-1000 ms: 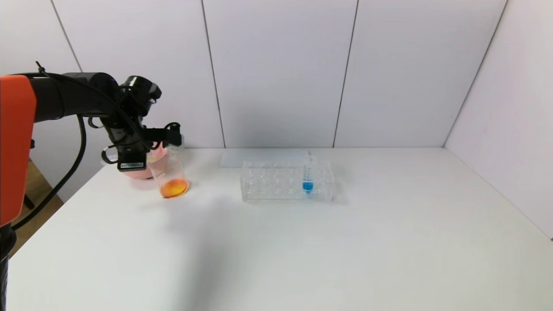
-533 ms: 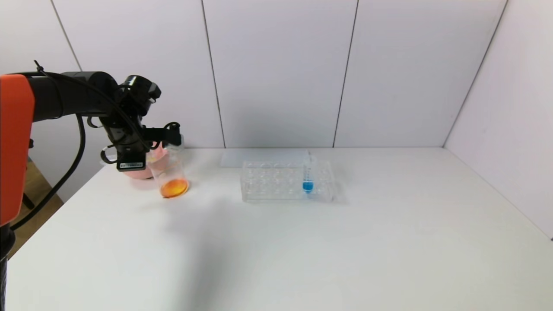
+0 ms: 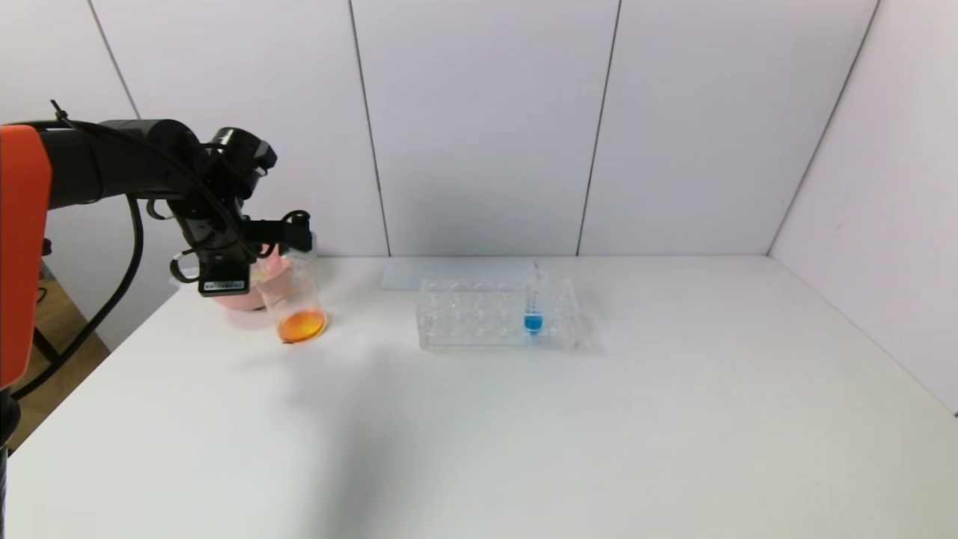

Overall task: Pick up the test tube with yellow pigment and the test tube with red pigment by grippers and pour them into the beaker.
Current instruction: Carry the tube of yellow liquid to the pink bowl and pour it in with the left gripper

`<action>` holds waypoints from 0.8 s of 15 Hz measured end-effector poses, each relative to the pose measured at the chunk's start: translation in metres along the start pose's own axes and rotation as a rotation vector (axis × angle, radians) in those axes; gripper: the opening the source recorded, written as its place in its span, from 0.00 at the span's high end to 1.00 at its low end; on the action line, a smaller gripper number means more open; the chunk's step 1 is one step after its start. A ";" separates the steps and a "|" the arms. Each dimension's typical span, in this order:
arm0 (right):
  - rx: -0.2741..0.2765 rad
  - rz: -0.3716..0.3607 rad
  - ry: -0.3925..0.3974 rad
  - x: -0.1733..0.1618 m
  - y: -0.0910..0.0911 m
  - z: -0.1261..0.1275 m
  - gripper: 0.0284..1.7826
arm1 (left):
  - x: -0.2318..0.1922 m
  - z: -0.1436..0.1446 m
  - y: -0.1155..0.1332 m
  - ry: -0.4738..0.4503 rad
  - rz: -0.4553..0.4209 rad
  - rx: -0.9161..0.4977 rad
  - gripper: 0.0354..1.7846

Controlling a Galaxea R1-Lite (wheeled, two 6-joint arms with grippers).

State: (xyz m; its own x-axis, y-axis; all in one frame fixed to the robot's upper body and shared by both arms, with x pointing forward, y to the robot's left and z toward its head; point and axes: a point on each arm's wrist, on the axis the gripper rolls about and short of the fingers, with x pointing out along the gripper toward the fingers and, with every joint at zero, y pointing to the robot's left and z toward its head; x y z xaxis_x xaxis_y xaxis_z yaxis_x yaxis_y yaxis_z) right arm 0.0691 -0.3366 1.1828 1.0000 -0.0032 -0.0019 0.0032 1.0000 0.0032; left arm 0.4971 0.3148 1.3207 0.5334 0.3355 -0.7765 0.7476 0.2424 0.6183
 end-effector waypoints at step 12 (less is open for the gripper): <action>0.000 0.000 0.000 0.000 0.000 0.000 0.05 | -0.005 -0.001 -0.001 -0.033 -0.013 -0.004 0.75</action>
State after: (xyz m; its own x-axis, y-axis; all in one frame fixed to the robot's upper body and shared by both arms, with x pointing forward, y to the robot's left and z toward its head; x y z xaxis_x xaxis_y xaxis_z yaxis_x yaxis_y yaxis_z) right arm 0.0691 -0.3366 1.1828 1.0000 -0.0036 -0.0019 0.0036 1.0000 0.0032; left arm 0.4937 0.3139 1.3242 0.5364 0.3021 -0.7880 0.7528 0.2507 0.6086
